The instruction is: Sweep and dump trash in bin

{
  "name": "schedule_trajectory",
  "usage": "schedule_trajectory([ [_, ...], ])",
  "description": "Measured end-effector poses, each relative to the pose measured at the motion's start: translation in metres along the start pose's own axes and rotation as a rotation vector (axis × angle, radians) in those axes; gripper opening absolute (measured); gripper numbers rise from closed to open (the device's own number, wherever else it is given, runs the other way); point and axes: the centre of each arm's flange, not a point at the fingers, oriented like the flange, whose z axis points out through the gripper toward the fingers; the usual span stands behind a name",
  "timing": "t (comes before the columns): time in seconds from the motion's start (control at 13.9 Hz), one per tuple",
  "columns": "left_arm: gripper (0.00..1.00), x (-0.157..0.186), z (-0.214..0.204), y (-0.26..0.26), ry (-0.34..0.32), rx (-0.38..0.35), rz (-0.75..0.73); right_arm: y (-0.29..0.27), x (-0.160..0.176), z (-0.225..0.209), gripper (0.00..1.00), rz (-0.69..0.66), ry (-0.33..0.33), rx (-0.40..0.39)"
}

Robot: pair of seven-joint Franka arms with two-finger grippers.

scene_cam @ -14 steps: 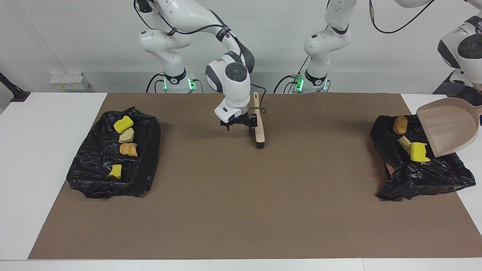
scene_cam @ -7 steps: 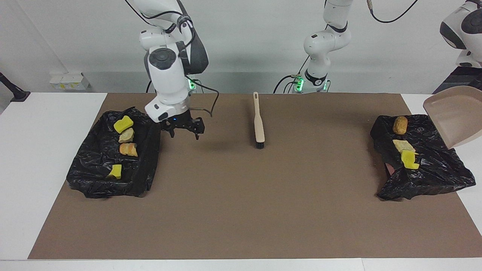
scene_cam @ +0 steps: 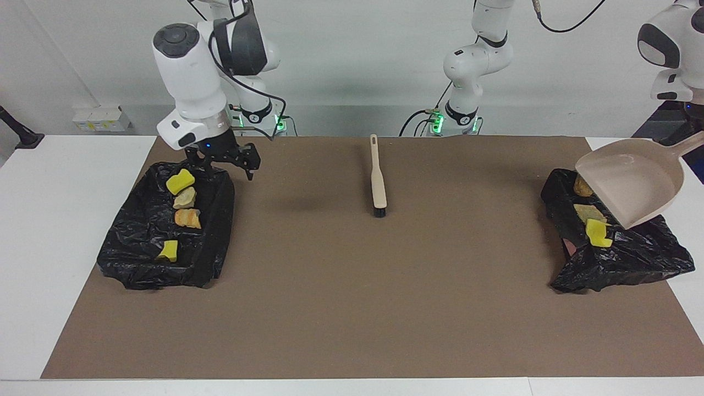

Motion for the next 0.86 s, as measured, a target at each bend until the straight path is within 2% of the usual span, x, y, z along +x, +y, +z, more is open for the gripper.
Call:
schedule_trajectory([
  [0.22, 0.31, 0.065, -0.013, 0.022, 0.04, -0.067, -0.182, 0.019, 0.001, 0.001, 1.0, -0.006, -0.001, 0.005],
  [0.5, 0.31, 0.152, -0.027, 0.058, 0.094, -0.133, -0.453, 0.012, 0.006, 0.006, 1.0, -0.02, -0.008, 0.005],
  [0.72, 0.31, 0.209, -0.036, 0.085, 0.119, -0.174, -0.544, 0.011, 0.006, 0.007, 1.0, -0.023, -0.008, 0.006],
  [0.86, 0.31, 0.25, -0.038, 0.099, 0.16, -0.202, -0.632, 0.013, 0.006, 0.007, 1.0, -0.02, -0.008, 0.007],
])
